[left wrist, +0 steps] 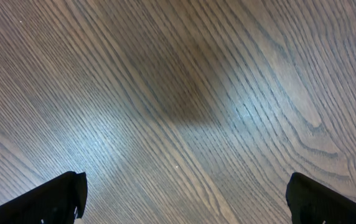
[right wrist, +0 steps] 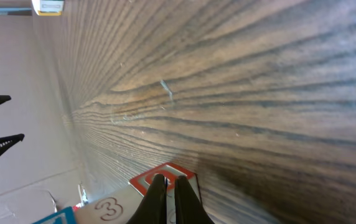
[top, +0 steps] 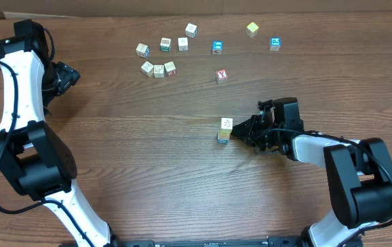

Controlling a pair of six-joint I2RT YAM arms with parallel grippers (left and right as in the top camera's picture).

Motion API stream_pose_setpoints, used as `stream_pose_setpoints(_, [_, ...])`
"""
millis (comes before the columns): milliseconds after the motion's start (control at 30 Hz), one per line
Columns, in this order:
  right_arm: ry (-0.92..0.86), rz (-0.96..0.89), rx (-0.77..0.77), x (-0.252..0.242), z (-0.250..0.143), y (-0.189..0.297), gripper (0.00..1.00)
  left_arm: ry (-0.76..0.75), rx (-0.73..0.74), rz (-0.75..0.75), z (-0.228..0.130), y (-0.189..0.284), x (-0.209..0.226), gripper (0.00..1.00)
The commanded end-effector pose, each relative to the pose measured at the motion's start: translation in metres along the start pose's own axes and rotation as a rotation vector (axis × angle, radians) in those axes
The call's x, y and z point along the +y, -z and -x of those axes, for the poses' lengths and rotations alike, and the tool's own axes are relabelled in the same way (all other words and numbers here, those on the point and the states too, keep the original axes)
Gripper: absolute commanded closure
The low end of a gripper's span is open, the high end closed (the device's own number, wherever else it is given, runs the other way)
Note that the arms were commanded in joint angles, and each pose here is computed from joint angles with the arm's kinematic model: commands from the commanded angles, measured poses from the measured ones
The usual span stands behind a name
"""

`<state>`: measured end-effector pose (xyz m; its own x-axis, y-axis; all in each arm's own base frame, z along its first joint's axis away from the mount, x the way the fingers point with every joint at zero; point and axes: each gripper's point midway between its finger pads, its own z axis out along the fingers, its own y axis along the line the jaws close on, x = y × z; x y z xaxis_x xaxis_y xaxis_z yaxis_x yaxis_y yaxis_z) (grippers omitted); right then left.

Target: Form a tower

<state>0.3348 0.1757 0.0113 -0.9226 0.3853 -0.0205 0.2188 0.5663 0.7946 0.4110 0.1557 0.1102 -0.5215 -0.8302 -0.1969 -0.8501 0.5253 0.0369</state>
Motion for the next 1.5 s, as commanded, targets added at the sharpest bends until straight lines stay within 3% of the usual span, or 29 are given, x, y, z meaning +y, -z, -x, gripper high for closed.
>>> stream_pose_setpoints(0, [0.016, -0.001, -0.002, -0.001, -0.001, -0.002, 0.96, -0.012, -0.010, -0.007, 0.002, 0.002, -0.004, 0.00])
stream_pose_setpoints(300, [0.020, -0.028, -0.043, -0.005, 0.007, -0.002, 0.96, -0.012, -0.010, -0.007, 0.002, 0.002, -0.004, 0.00])
stream_pose_setpoints(667, [0.093, -0.086, -0.139, 0.000, 0.061, 0.023, 0.96, -0.012, -0.010, -0.007, 0.002, 0.002, -0.004, 0.00])
stream_pose_setpoints(933, [0.335, -0.403, -0.163, 0.017, 0.126, 0.088, 0.89, -0.012, -0.010, -0.007, 0.002, 0.002, -0.004, 0.01])
stream_pose_setpoints(1000, [0.438, -0.502, -0.186, 0.018, 0.140, 0.103, 0.80, -0.012, -0.010, -0.007, 0.002, 0.002, -0.004, 0.00])
stream_pose_setpoints(1100, [0.545, -0.616, -0.214, 0.012, 0.155, 0.117, 0.40, -0.012, -0.010, -0.007, 0.002, 0.002, -0.004, 0.01])
stream_pose_setpoints(1200, [0.601, -0.687, -0.214, 0.004, 0.159, 0.123, 0.15, -0.012, -0.010, -0.007, 0.002, 0.002, -0.004, 0.00])
stream_pose_setpoints(1233, [0.603, -0.705, -0.219, 0.002, 0.161, 0.125, 0.00, -0.012, -0.010, -0.007, 0.002, 0.002, -0.004, 0.01])
stream_pose_setpoints(1467, [0.602, -0.725, -0.225, 0.000, 0.162, 0.128, 0.00, -0.012, -0.010, -0.006, 0.002, 0.002, -0.004, 0.00])
